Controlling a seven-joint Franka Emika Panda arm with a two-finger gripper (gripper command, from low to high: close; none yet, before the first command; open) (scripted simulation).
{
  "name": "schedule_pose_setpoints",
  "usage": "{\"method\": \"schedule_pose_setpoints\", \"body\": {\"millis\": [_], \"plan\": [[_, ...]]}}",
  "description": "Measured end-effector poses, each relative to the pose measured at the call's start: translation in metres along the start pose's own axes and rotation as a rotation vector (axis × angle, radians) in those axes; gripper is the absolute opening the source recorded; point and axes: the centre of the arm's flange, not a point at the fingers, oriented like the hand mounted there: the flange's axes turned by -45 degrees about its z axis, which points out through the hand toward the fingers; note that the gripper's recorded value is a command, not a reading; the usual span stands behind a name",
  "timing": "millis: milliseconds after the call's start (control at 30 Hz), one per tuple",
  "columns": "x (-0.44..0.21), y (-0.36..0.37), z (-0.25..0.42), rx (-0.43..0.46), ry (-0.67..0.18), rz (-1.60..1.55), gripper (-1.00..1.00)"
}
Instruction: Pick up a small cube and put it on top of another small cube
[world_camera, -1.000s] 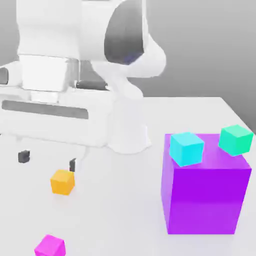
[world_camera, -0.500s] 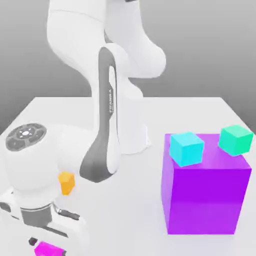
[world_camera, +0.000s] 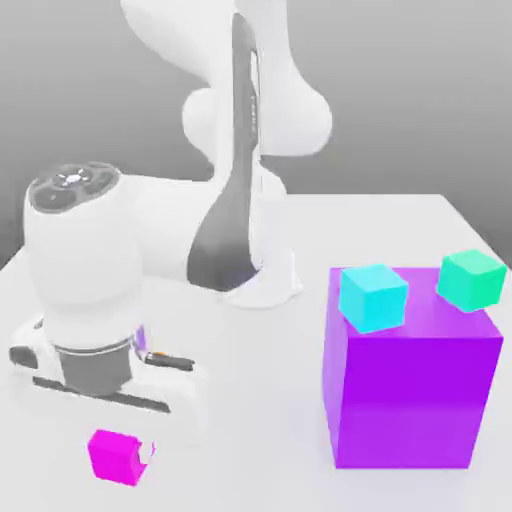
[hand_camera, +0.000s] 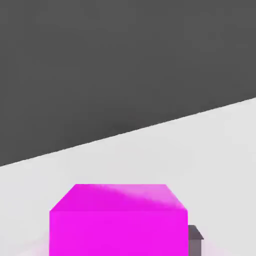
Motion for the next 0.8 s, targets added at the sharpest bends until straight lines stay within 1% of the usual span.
{"method": "schedule_pose_setpoints", "body": {"millis": [200,333,500,567,633,667,800], "plan": [[-0.029,-0.104,-0.078,-0.002,0.001,-0.353,-1.0],[-0.062,-0.147,-0.126,0.001,0.001,-0.55,-1.0],[-0.119,-0.199,-0.179,0.008,0.002,-0.825,-1.0],[-0.131,-0.208,-0.173,0.01,0.002,-0.88,-1.0],[-0.134,-0.21,-0.148,0.01,0.002,-0.893,-1.0],[-0.135,-0.21,-0.135,0.01,0.002,-0.895,1.0],[-0.135,-0.21,-0.135,0.01,0.002,-0.895,1.0]]}}
